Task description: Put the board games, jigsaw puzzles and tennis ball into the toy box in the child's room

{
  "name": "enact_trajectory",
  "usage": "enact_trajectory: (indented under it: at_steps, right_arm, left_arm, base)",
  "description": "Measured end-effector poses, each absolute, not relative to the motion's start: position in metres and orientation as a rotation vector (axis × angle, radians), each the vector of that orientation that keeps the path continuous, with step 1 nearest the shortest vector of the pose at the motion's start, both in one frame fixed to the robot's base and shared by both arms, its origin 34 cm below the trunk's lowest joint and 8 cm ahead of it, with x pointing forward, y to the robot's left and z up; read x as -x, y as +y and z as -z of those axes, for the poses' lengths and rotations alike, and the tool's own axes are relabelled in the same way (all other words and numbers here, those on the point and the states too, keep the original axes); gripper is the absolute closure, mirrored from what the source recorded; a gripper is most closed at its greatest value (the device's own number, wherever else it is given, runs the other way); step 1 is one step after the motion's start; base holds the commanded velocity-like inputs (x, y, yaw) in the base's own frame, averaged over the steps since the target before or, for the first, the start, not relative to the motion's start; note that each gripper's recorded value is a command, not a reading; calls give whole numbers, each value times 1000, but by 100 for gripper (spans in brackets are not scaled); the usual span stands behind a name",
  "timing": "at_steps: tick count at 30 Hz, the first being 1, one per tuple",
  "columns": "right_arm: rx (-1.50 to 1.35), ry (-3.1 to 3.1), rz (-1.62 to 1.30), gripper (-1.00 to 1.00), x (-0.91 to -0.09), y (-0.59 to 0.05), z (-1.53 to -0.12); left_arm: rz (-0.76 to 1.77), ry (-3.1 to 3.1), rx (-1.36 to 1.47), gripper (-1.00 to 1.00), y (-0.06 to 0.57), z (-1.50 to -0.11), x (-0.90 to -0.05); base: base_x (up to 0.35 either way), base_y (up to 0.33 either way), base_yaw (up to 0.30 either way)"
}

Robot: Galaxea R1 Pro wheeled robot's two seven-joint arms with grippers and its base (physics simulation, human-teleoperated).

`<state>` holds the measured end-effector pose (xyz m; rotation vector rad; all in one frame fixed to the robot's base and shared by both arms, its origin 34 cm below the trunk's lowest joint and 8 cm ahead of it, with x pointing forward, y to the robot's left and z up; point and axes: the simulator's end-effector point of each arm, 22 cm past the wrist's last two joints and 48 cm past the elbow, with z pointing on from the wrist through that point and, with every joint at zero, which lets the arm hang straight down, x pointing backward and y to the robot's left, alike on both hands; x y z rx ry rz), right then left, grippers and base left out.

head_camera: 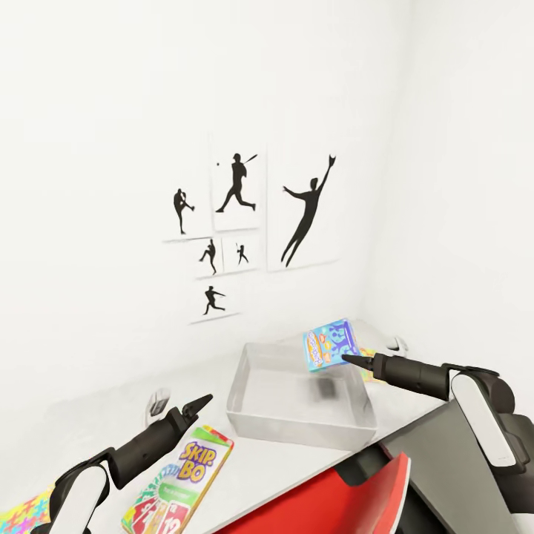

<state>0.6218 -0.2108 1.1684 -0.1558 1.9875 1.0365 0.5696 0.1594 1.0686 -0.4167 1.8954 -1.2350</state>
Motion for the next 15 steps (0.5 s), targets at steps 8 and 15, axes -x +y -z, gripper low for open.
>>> enact_trajectory:
  at_steps: [8,15]
  right_arm:
    - [163,1990,-1047,100,-621,-207,-1168]
    - [164,1990,-1047,100,-620,-207,-1168]
  left_arm:
    - [1235,1895,417,-100,159,-1069,-570]
    - [1234,1897,417,-100,159,-1068,-570]
  base:
    - [69,-3,0]
    - [10,-117,6]
